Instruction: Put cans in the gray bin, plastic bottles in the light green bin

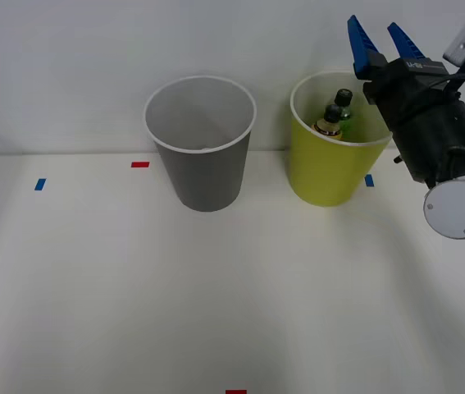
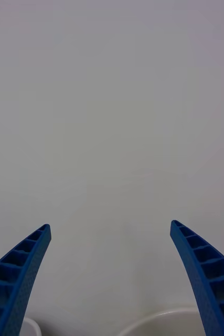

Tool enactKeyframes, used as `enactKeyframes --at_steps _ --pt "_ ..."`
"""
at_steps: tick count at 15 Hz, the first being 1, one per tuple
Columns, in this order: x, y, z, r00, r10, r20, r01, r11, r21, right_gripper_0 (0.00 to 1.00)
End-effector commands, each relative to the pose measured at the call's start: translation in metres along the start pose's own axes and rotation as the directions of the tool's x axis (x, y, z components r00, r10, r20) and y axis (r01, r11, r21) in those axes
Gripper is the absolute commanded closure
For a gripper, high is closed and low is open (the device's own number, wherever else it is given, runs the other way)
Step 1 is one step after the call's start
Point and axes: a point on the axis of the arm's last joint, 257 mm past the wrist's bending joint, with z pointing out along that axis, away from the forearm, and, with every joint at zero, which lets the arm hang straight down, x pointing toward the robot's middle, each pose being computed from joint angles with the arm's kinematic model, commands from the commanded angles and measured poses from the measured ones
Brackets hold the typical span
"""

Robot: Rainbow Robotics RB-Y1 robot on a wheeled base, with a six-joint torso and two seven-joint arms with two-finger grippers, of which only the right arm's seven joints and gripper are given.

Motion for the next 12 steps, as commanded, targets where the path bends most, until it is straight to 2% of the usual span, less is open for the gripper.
enactKeyframes --at_steps 1,5,8,12 --pt "-0.005 -0.002 -0.001 1.000 0.007 0.020 -0.007 1.000 0.008 0.24" --pt "-0.025 0.001 -0.042 0.995 0.021 0.094 -0.023 1.000 0.019 0.24" --pt "-0.031 -0.009 -0.091 0.988 -0.006 0.152 -0.006 0.997 0.080 0.24" --pt "-0.007 -0.024 -0.150 0.986 -0.081 0.148 0.053 0.982 0.182 0.24"
